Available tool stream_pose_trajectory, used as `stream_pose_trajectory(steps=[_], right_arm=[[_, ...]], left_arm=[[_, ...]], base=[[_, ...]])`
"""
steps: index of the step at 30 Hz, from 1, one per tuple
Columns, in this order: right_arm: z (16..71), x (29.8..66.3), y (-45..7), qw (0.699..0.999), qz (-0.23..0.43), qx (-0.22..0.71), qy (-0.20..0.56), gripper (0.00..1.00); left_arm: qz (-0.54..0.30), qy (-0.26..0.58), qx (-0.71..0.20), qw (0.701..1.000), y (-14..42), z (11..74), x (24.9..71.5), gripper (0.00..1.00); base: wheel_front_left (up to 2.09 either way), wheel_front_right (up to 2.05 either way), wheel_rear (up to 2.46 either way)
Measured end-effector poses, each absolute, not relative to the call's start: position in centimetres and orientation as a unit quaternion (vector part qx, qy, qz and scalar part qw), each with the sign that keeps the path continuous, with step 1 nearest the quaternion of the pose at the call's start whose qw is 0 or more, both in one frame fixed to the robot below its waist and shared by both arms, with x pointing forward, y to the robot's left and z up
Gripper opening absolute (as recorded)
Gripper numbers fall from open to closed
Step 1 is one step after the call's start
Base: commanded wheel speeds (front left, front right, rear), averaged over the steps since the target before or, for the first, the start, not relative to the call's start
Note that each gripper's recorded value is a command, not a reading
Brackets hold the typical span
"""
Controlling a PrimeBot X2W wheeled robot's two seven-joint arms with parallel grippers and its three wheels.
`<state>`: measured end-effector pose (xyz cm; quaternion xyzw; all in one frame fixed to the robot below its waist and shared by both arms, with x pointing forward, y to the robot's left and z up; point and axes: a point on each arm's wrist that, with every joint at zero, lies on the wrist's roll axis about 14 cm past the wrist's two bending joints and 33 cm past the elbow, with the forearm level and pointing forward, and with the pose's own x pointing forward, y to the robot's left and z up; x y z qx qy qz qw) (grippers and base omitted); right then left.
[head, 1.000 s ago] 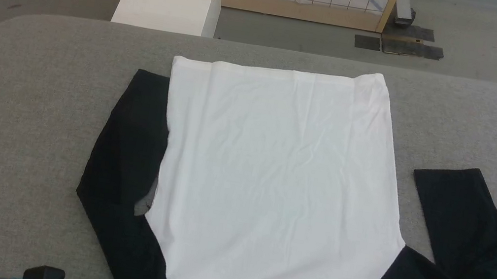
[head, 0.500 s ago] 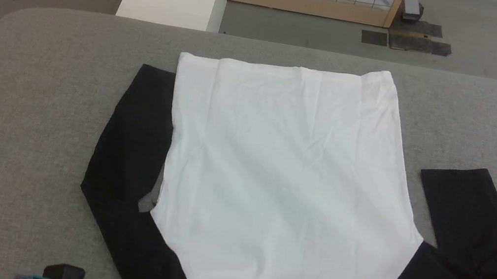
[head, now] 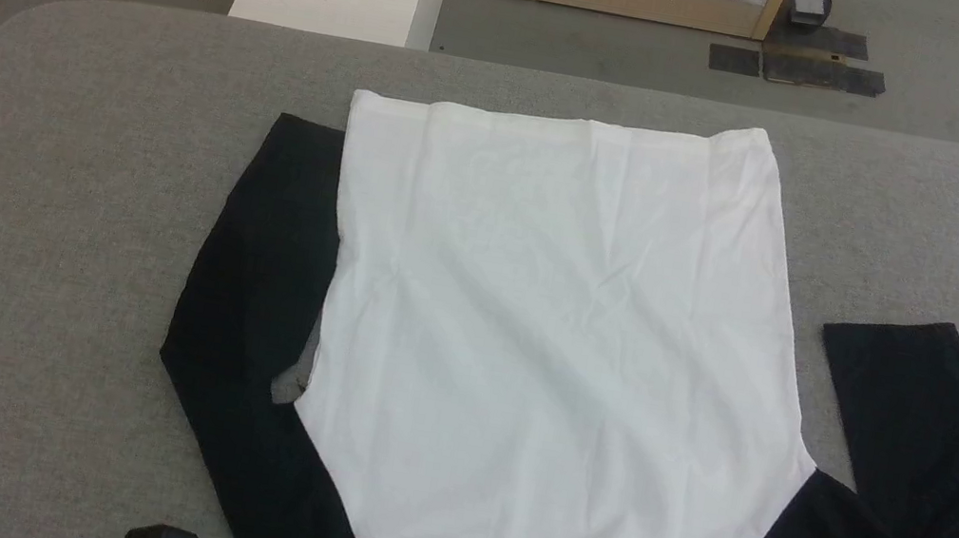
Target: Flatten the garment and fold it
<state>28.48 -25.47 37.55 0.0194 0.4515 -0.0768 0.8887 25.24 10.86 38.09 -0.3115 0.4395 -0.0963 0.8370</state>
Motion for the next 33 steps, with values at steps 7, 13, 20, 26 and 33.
stream_pose_trajectory(steps=[7, 13, 20, 26, 33], right_arm=[[38.9, 29.1, -26.3, 0.909, -0.091, 0.045, 0.405, 1.00], [42.3, 30.2, -26.8, 0.941, -0.095, 0.054, 0.319, 1.00], [47.5, 32.2, -27.0, 0.976, -0.094, 0.036, 0.194, 1.00], [50.3, 34.5, -25.9, 0.992, -0.078, 0.027, 0.096, 1.00], [51.0, 37.1, -23.2, 0.998, -0.040, 0.025, 0.051, 1.00]], left_arm=[[-0.085, 0.410, -0.329, 0.847, 11.2, 39.3, 25.9, 1.00], [-0.060, 0.332, -0.330, 0.882, 13.8, 42.6, 27.7, 1.00], [-0.017, 0.199, -0.269, 0.942, 18.0, 46.9, 31.4, 1.00], [0.006, 0.075, -0.206, 0.976, 20.2, 50.5, 36.8, 1.00], [-0.018, 0.030, -0.101, 0.994, 21.0, 52.6, 44.9, 1.00]], base=[[0.00, 0.00, 0.00], [0.00, 0.00, 0.00], [0.00, 0.00, 0.00], [0.00, 0.00, 0.00], [0.00, 0.00, 0.00]])
